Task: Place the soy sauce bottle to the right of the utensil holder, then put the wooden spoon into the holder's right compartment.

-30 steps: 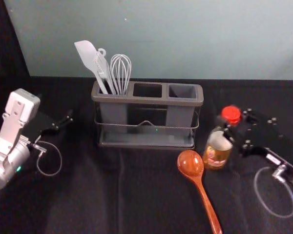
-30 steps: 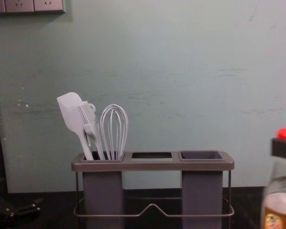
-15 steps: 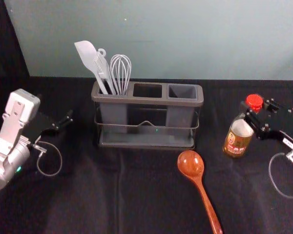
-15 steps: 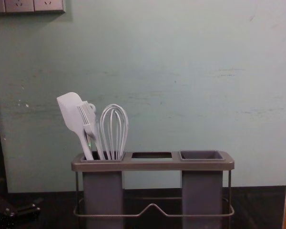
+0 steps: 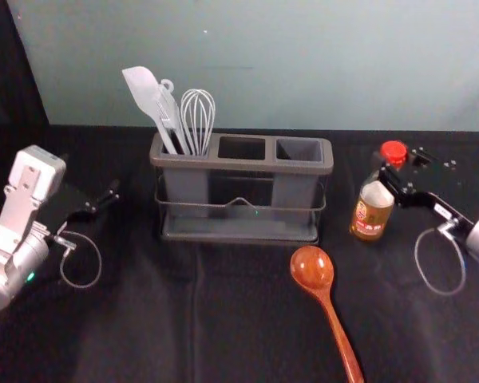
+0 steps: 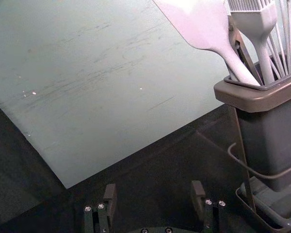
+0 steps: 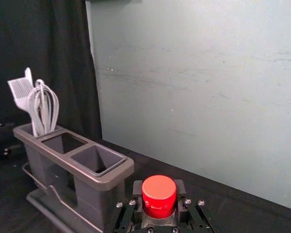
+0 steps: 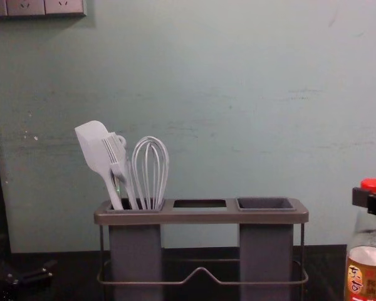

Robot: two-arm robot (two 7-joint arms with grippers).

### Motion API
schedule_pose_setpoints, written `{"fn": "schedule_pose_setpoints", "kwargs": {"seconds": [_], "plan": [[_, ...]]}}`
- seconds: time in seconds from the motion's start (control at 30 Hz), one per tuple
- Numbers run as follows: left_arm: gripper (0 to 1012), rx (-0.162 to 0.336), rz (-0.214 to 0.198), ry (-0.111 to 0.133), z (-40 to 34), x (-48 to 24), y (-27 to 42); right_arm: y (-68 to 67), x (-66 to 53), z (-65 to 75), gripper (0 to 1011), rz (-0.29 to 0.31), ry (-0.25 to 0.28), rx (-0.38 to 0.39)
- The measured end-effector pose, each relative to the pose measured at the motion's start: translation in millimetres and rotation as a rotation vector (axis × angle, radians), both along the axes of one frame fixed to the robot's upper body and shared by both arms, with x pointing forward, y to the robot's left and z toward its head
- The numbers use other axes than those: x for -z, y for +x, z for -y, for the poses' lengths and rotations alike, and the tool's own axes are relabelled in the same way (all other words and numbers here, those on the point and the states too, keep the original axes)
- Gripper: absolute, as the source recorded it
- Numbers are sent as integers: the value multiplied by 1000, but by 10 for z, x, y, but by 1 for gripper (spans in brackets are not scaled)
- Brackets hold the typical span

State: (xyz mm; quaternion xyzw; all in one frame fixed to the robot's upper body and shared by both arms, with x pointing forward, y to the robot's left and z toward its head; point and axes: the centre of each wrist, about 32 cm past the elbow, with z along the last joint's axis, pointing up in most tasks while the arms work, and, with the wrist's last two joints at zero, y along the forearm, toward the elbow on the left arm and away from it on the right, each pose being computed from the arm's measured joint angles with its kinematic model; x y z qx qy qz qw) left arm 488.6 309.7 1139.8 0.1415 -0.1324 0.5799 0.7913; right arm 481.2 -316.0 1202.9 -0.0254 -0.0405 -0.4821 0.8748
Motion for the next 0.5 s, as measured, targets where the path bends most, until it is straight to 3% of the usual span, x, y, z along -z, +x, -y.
{"fn": "schedule_pose_setpoints", "kwargs": {"seconds": [0.5], "plan": [[1005, 0, 0, 0, 0, 0, 0, 161, 150, -1, 381, -22, 3, 23]]}}
